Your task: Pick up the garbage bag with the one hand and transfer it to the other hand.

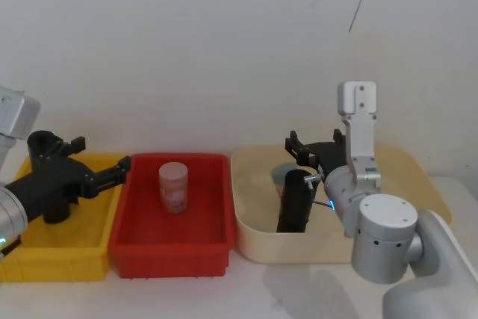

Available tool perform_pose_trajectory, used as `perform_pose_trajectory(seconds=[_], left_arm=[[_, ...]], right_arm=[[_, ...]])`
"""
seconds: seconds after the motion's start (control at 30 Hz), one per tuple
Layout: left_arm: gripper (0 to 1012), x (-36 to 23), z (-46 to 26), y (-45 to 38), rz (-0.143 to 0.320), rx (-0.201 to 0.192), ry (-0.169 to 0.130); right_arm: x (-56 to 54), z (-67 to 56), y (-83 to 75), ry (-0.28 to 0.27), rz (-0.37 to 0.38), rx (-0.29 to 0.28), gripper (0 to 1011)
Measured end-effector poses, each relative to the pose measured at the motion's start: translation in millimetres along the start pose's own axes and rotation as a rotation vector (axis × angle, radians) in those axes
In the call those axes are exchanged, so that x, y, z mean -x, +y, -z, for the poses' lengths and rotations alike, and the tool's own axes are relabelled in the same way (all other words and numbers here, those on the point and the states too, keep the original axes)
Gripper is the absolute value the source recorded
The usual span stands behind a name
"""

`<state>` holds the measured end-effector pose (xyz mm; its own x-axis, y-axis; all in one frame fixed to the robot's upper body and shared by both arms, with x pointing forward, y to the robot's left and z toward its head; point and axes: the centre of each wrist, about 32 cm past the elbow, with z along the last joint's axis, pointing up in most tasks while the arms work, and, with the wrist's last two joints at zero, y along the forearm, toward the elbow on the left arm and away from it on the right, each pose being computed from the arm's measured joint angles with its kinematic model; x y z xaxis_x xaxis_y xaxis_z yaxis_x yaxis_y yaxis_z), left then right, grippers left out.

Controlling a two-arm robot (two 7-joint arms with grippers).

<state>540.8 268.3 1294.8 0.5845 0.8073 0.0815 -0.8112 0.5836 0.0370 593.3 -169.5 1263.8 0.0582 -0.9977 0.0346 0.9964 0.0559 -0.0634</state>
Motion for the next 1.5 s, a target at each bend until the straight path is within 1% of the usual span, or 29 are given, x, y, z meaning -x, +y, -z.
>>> perform_pose_trajectory(seconds=[0.03,0.07,0.1,0.13,0.33,0.57,0.73,0.8,0.83,0.97,1.1,1.2,1.23,1.5], left_arm=[[1001,0.0,0.0,0.0,0.000,0.000,0.000],[1001,0.0,0.0,0.0,0.000,0.000,0.000],[1001,0.0,0.0,0.0,0.000,0.000,0.000],[1001,0.0,0.0,0.0,0.000,0.000,0.000],[1001,0.0,0.0,0.0,0.000,0.000,0.000],[1001,0.0,0.0,0.0,0.000,0.000,0.000],[1001,0.0,0.0,0.0,0.000,0.000,0.000],[1001,0.0,0.0,0.0,0.000,0.000,0.000],[1001,0.0,0.0,0.0,0.000,0.000,0.000],[1001,0.0,0.0,0.0,0.000,0.000,0.000],[1001,0.0,0.0,0.0,0.000,0.000,0.000],[1001,0.0,0.0,0.0,0.000,0.000,0.000],[1001,0.0,0.0,0.0,0.000,0.000,0.000],[1001,0.0,0.0,0.0,0.000,0.000,0.000]], right_arm=[[0.0,0.0,0.0,0.000,0.000,0.000,886],[-0.8,0.2,0.0,0.003,0.002,-0.007,935],[-1.2,0.5,-0.1,0.004,0.002,-0.009,949],[-1.7,1.1,-0.7,0.008,-0.003,-0.016,993],[-2.7,-2.9,-6.5,0.028,-0.036,-0.054,1000],[-2.7,-16.6,-22.5,0.062,-0.112,-0.110,1000],[-2.2,-22.8,-35.3,0.076,-0.169,-0.125,1000],[-1.4,-23.1,-39.4,0.079,-0.189,-0.123,1000],[-0.2,-23.2,-44.1,0.080,-0.208,-0.123,1000],[4.6,-18.9,-55.8,0.079,-0.257,-0.112,1000],[8.8,-14.4,-62.2,0.078,-0.284,-0.102,1000],[14.0,-9.3,-68.7,0.077,-0.313,-0.090,1000],[14.0,-9.3,-68.7,0.077,-0.313,-0.090,1000],[25.2,0.0,-80.0,0.078,-0.361,-0.076,1000]])
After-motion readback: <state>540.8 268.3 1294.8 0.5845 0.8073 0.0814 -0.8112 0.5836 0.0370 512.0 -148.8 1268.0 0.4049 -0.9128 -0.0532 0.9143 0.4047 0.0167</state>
